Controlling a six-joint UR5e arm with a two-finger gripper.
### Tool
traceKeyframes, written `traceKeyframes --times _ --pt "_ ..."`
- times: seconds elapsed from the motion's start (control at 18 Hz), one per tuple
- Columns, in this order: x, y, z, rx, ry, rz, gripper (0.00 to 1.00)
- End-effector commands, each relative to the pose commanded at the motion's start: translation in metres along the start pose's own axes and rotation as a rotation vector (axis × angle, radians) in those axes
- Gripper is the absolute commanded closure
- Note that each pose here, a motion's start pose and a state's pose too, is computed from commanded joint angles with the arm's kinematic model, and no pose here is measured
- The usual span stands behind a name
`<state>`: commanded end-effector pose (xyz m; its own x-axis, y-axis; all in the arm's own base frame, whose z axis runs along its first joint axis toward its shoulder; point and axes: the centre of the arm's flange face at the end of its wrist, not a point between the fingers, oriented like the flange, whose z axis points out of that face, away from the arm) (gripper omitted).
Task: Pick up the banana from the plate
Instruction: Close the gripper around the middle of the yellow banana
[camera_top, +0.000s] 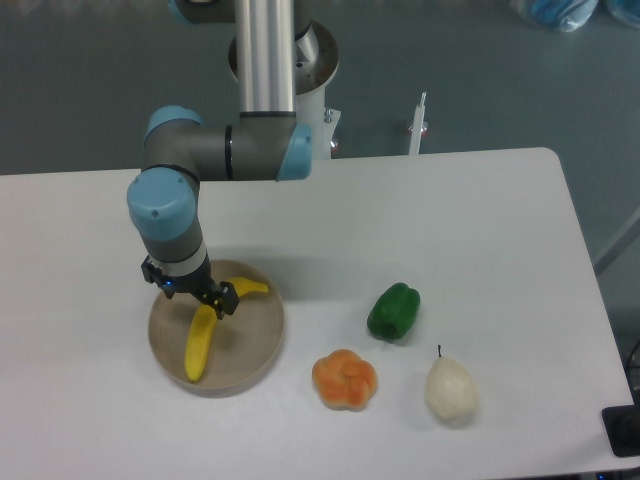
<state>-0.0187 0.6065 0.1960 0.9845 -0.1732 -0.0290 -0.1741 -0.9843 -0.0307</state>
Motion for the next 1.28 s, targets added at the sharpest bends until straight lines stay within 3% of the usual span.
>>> traceKeyframes --times 0.28,0.33,0.44,0.5,0.56,1.06,1.28 --pt "0.004 -0.002 0.004 -0.006 -0.002 0.003 0.01" --pt "0.004 -0.003 0.003 -0.004 -0.005 0.003 0.09" --pt "0.004 -0.004 0.002 -0.002 -0.004 0.003 0.53" --pt "0.004 -0.004 0.002 -0.003 -0.003 0.003 0.64" --pt "0.005 -0.002 0.004 -0.007 -0.001 0.003 0.67" --pt "0.002 -0.004 -0.006 0.009 -0.009 0.011 0.72" --pt "-0.028 0.003 -0.043 0.058 -0.040 0.037 0.72"
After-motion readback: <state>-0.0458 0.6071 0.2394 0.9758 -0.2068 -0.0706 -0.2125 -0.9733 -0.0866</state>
